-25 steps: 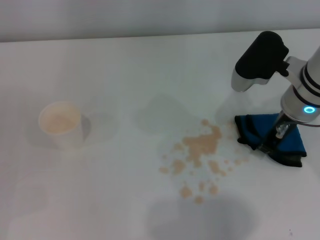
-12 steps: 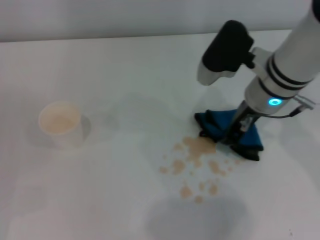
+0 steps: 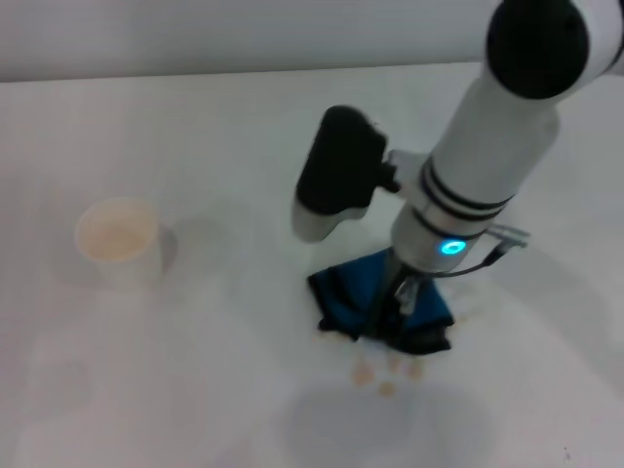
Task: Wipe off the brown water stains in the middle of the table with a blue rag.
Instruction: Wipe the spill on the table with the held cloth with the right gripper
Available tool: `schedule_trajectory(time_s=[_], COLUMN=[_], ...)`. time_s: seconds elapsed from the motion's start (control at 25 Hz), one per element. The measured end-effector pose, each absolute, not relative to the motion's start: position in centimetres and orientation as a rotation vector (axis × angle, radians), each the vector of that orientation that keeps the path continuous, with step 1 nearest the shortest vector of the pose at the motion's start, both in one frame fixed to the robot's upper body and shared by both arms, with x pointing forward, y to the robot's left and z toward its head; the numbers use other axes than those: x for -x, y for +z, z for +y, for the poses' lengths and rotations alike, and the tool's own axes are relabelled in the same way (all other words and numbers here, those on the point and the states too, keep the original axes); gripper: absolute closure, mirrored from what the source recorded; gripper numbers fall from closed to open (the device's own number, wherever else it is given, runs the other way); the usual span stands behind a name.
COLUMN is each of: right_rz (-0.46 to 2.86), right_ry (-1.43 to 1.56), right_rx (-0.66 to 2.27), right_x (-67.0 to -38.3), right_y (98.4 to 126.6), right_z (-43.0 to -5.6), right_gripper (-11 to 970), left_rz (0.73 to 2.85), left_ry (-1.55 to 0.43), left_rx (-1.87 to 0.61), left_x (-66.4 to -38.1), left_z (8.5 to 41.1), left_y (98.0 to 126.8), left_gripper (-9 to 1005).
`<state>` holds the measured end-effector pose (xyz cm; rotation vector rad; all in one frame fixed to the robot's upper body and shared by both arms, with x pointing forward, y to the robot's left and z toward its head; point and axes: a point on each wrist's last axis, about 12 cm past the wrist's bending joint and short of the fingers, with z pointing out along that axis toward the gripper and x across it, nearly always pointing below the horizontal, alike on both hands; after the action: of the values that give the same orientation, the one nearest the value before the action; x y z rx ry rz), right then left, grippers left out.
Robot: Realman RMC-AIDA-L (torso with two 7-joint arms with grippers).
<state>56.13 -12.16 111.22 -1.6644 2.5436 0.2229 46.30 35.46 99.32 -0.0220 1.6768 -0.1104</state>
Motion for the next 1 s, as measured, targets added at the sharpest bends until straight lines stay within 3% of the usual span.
schedule_trajectory(time_s=[0.52, 1.0], right_rz=[2.355, 2.529], right_ry=[0.243, 0.035], right_rx=[1.933, 2.044], right_x=[-53.0, -51.8], right_y=[113.3, 111.7], right_z=[-7.2, -10.6], right_gripper=[829, 828], left_rz=[1.683, 1.681], left_ry=[-0.119, -0.125], left_rx=[0.006, 0.003], left_x=[-46.3, -46.5], left_z=[35.3, 35.1], left_y=[99.2, 99.3], left_gripper=[117, 117])
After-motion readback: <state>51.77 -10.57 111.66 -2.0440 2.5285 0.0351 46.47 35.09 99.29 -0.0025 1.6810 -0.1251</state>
